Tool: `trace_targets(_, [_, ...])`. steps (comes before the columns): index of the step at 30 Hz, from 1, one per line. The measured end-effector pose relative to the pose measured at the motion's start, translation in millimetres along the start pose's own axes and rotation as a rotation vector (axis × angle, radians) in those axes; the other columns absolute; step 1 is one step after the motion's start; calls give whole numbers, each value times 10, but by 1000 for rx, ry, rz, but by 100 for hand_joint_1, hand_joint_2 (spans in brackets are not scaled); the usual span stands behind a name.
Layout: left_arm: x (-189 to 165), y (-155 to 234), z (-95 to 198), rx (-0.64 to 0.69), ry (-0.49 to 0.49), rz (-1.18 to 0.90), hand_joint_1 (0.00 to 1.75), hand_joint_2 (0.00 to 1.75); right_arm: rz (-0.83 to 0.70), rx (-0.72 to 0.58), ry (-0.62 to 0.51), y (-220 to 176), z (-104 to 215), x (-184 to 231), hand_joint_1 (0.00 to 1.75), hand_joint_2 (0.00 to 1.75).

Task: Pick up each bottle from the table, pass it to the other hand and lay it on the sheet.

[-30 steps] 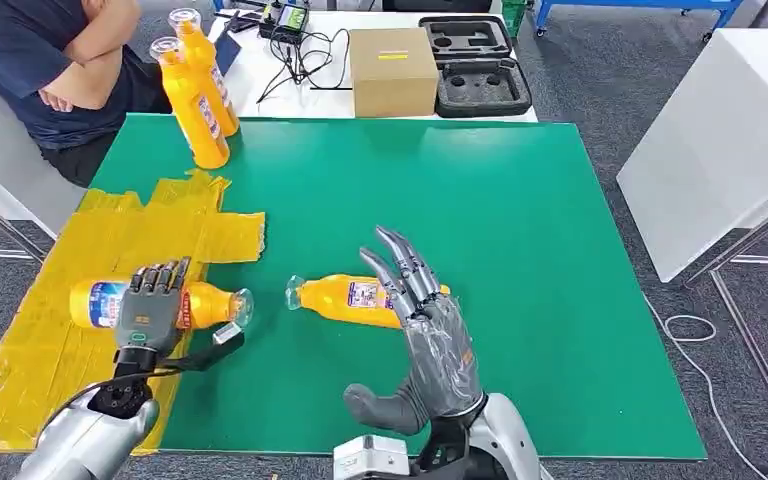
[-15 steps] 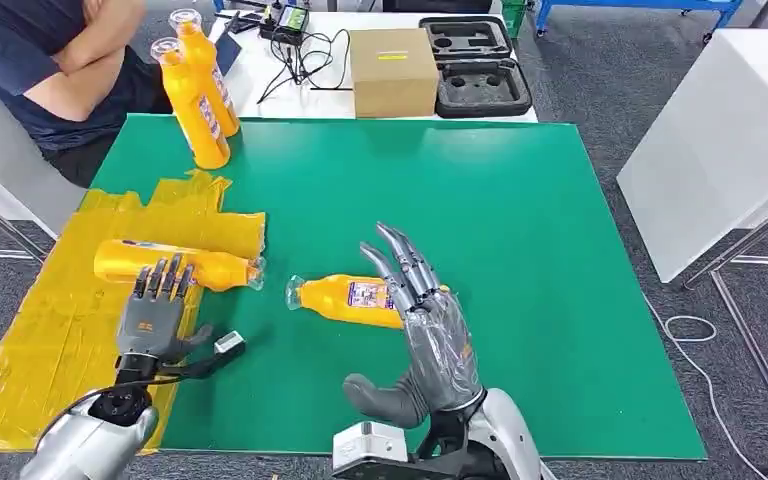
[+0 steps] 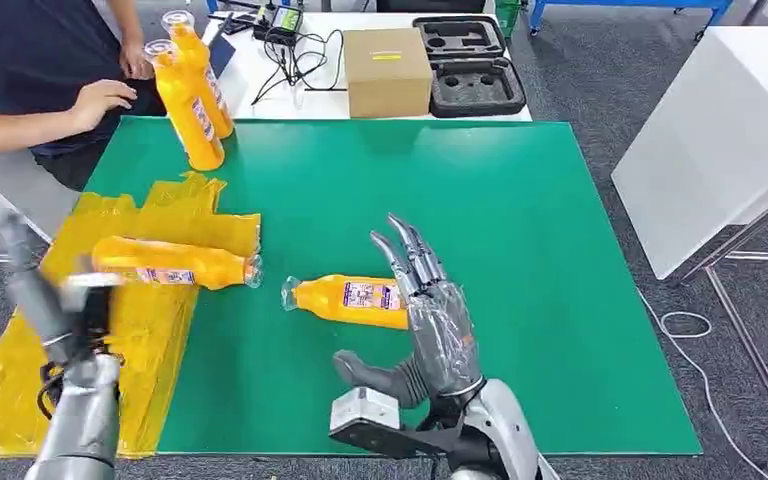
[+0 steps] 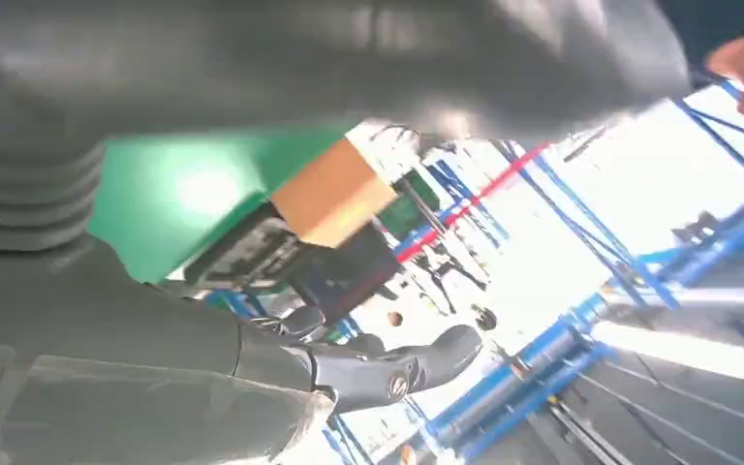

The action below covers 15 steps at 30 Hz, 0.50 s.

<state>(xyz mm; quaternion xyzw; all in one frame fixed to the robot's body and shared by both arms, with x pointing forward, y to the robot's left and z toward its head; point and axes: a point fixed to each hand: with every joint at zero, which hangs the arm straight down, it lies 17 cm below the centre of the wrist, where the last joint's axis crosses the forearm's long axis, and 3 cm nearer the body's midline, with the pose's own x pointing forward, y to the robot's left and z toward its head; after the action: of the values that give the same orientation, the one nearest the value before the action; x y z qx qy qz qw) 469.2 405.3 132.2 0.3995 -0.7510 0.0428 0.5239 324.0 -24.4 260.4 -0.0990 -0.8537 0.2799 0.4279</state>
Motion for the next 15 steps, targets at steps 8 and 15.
trace_targets(8, [288,-10,16,-5,15,297,0,0,99,71,162,232,-54,-580,0,175])
trace_targets(15, [814,-318,63,-80,-71,383,0,0,215,104,333,361,-175,-1297,0,175])
